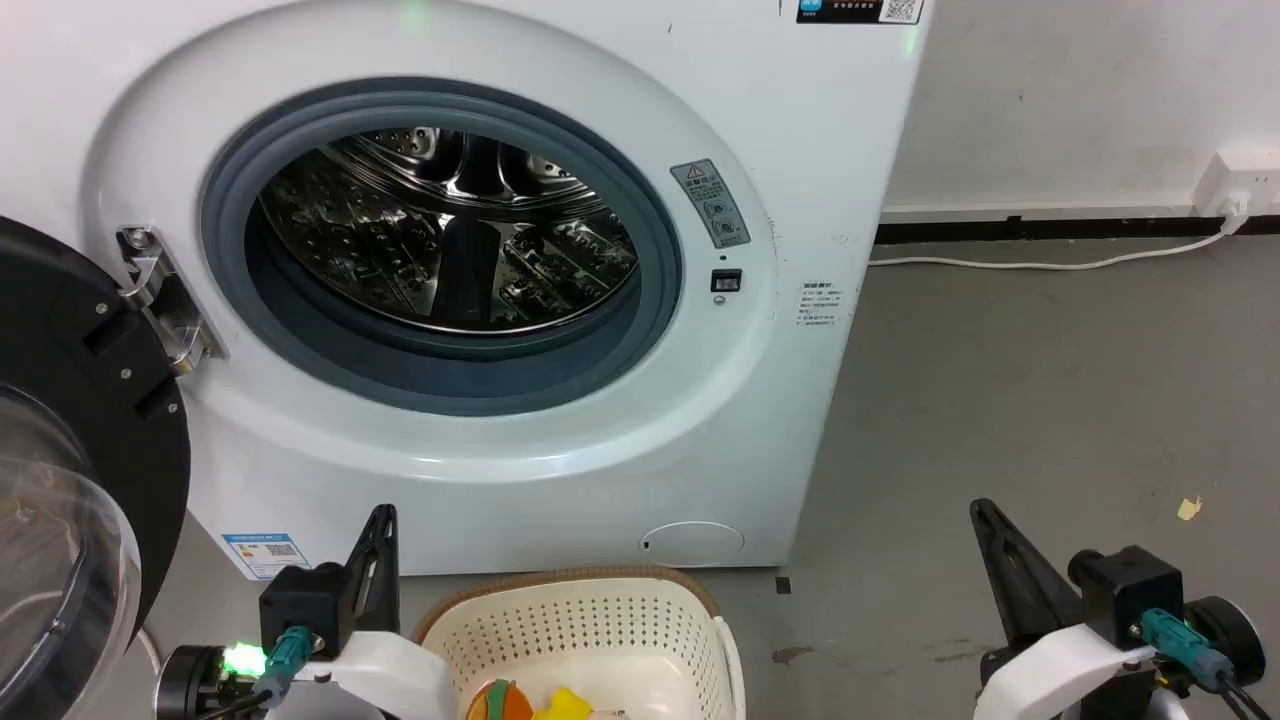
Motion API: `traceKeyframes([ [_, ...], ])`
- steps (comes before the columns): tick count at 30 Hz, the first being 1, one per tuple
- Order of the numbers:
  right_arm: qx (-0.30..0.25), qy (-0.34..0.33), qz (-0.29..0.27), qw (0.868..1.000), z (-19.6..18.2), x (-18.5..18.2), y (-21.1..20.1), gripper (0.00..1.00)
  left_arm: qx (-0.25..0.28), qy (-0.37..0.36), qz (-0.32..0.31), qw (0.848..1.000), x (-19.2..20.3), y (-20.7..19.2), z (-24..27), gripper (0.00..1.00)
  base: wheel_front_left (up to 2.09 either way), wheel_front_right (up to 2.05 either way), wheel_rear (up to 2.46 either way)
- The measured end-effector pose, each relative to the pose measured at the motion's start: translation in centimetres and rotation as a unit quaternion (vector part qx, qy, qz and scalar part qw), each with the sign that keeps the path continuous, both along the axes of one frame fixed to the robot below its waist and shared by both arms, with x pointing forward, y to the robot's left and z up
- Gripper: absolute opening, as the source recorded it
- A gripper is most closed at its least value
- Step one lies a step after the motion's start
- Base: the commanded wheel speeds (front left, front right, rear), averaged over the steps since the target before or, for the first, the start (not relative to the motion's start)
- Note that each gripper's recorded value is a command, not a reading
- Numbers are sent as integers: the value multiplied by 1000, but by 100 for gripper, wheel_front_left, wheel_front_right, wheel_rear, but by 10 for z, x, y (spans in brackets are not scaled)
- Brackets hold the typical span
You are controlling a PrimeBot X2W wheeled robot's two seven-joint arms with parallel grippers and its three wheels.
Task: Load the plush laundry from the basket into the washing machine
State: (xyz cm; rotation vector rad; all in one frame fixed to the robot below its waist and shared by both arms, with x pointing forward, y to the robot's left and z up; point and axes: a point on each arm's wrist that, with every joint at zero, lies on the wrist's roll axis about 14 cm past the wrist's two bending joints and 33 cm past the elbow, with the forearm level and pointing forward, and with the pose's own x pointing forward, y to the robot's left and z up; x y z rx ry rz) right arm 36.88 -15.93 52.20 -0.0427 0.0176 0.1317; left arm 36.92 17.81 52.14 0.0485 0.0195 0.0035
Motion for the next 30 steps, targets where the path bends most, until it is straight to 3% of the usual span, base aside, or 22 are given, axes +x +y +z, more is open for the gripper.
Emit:
traceKeyframes([
  [30,0,0,0,1000,0,0,0,0,0,0,0,1000,0,0,0,0,0,0,0],
])
